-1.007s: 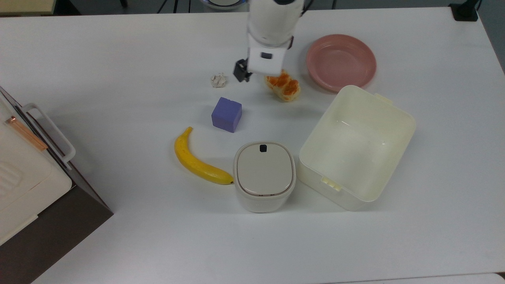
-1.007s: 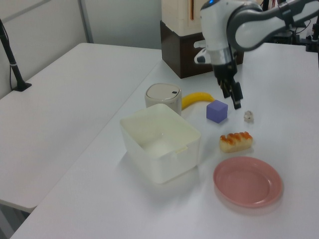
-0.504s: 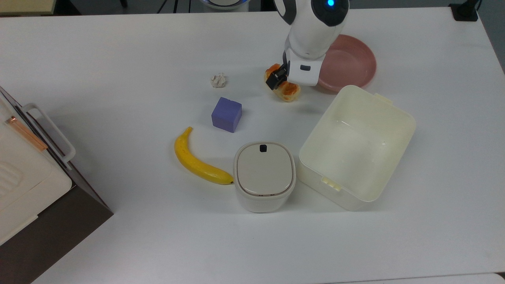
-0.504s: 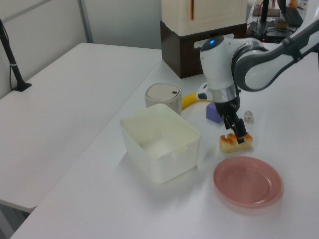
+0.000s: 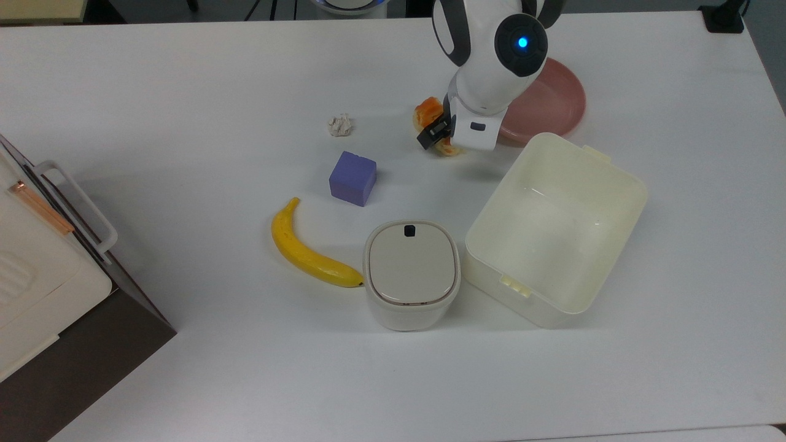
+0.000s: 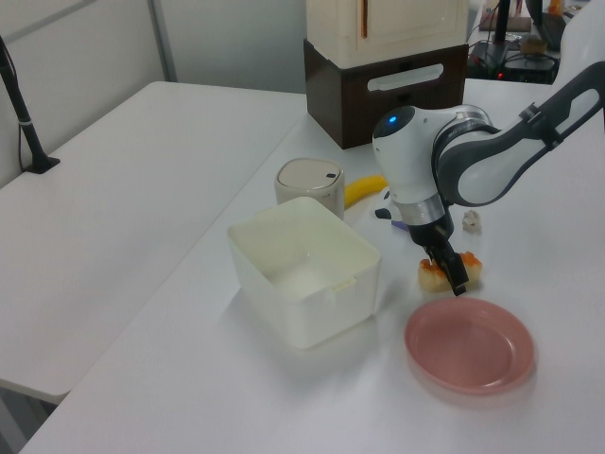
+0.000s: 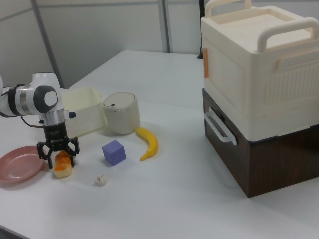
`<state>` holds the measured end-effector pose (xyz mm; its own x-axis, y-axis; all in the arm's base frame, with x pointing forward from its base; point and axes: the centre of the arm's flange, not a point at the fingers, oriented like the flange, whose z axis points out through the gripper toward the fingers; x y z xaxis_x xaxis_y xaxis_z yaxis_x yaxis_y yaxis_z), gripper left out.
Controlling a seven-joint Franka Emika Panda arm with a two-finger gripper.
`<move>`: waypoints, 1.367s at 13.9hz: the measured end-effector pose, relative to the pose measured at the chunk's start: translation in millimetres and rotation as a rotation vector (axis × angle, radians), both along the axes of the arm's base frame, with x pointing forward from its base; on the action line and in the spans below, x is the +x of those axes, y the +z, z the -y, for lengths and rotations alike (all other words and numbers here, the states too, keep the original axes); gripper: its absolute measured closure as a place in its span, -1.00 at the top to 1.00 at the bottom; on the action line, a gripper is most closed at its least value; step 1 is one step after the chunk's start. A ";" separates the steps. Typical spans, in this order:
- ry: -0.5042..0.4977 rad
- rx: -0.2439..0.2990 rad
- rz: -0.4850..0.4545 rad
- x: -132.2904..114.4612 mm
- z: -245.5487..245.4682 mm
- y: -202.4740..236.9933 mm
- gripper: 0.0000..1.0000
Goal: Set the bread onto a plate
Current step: 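Close the gripper on the bread roll, then carry the bread roll over the pink plate and lower it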
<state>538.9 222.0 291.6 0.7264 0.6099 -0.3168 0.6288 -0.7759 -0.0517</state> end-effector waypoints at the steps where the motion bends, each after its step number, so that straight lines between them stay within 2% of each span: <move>1: 0.005 -0.013 0.009 2.1 2.9 0.3 0.40; 3: 0.005 -0.014 0.044 8.9 6.2 4.0 0.15; 4: 0.000 -0.011 0.055 11.8 7.0 6.6 0.12; 8: -0.062 0.003 0.139 32.3 -0.4 41.2 0.18; 10: -0.078 0.006 0.157 33.2 -11.7 53.8 0.21; 13: -0.075 -0.010 0.156 9.2 -60.7 54.7 0.24; 17: -0.059 -0.042 0.154 -38.1 -133.9 56.3 0.32; 19: -0.052 -0.038 0.156 -56.6 -159.3 57.3 0.38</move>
